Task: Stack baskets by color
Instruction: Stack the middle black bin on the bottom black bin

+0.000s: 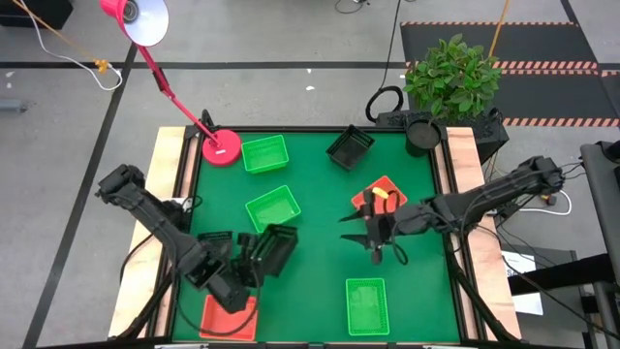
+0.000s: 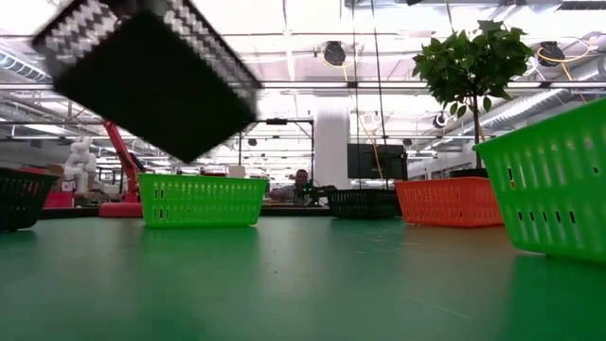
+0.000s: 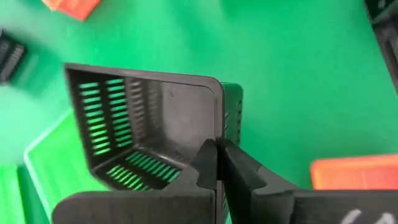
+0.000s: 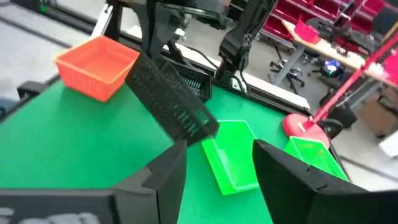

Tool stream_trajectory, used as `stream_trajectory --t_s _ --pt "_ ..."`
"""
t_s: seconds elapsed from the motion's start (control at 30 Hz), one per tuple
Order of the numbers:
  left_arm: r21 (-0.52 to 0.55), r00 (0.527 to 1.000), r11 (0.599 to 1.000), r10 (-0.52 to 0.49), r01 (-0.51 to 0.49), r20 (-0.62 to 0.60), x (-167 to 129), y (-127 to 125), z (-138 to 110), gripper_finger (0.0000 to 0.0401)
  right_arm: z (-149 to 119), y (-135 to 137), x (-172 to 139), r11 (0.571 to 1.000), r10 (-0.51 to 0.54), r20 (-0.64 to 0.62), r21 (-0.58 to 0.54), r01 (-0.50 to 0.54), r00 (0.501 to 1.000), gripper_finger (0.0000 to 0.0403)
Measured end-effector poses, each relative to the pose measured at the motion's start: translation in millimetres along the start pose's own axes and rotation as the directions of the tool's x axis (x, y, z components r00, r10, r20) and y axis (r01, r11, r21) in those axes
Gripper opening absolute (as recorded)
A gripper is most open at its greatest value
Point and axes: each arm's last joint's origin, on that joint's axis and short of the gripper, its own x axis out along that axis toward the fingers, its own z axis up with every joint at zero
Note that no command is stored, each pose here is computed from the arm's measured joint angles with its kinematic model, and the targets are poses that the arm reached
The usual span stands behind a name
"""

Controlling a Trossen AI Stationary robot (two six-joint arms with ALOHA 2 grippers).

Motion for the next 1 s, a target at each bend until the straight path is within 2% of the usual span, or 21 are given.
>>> stream_trajectory --t_s 0.27,0.43,0.8,1.0 --pt "-0.134 0.997 0.991 0.016 -0.026 -0.08 -47 -12 -10 0.0006 -1 -3 -7 0.999 -0.027 -0.032 0.045 0.029 0.999 0.016" --pt "-0.212 0.989 0.976 0.021 -0.052 -0.145 -58 -23 -27 0.0008 -4 -4 -7 0.996 -0.068 -0.065 0.047 0.071 0.996 0.016" --pt "-0.314 0.937 0.935 0.051 -0.166 -0.344 -56 -48 -52 0.0012 -4 -4 -7 0.996 -0.068 -0.063 0.061 0.072 0.996 0.016" --pt "-0.287 0.911 0.933 0.087 -0.216 -0.403 -51 -57 -59 0.0006 -4 -4 -7 0.996 -0.068 -0.063 0.061 0.072 0.996 0.016"
